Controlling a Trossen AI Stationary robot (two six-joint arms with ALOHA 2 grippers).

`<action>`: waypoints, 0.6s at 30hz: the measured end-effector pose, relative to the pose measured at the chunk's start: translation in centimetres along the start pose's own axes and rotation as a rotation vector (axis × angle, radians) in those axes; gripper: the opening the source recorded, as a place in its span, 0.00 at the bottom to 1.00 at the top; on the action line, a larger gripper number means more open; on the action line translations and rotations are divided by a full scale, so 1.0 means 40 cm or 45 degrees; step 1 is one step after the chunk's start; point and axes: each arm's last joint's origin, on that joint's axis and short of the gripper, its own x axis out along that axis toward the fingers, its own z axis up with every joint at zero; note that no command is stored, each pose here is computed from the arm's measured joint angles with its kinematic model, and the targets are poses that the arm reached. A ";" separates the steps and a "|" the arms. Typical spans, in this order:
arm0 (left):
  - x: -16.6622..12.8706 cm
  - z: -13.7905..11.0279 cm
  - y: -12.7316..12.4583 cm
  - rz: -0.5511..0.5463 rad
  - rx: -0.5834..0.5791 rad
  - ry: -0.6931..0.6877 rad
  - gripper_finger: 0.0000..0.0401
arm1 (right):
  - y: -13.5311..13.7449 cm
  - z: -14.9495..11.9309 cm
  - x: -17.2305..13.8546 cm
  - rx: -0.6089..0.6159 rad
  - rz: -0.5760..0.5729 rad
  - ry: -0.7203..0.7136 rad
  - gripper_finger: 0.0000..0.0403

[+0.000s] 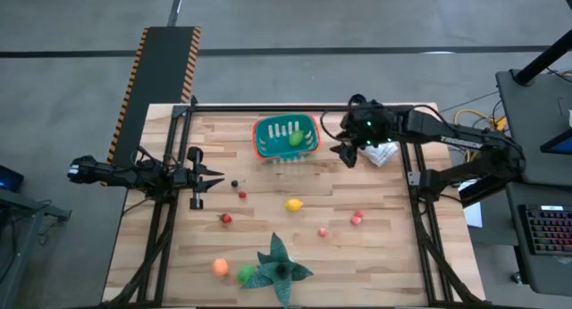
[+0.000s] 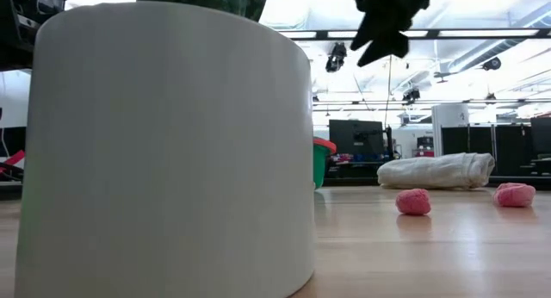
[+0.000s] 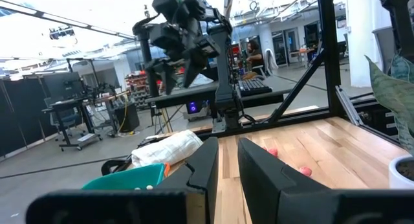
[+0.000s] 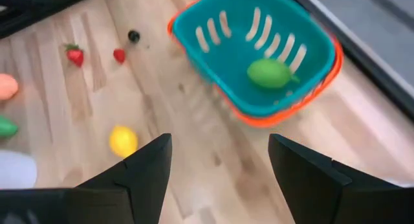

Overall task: Pick and placing Produce into tupperware
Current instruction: Put the peach toy into the bin

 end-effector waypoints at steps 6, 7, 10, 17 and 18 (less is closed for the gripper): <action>0.000 0.000 0.000 0.000 0.000 -0.001 0.11 | 0.011 -0.069 0.000 0.054 0.013 0.110 0.62; 0.000 0.000 0.000 0.000 0.000 -0.001 0.11 | 0.013 -0.080 0.002 0.062 0.014 0.129 0.62; 0.000 0.000 0.000 0.000 0.000 0.001 0.11 | 0.017 -0.111 0.007 0.077 0.021 0.167 0.62; 0.000 0.000 0.000 0.000 0.000 0.001 0.11 | 0.033 -0.168 0.024 0.068 0.042 0.246 0.62; 0.000 0.000 0.000 0.000 0.000 0.000 0.11 | 0.037 -0.175 0.027 0.057 0.047 0.258 0.62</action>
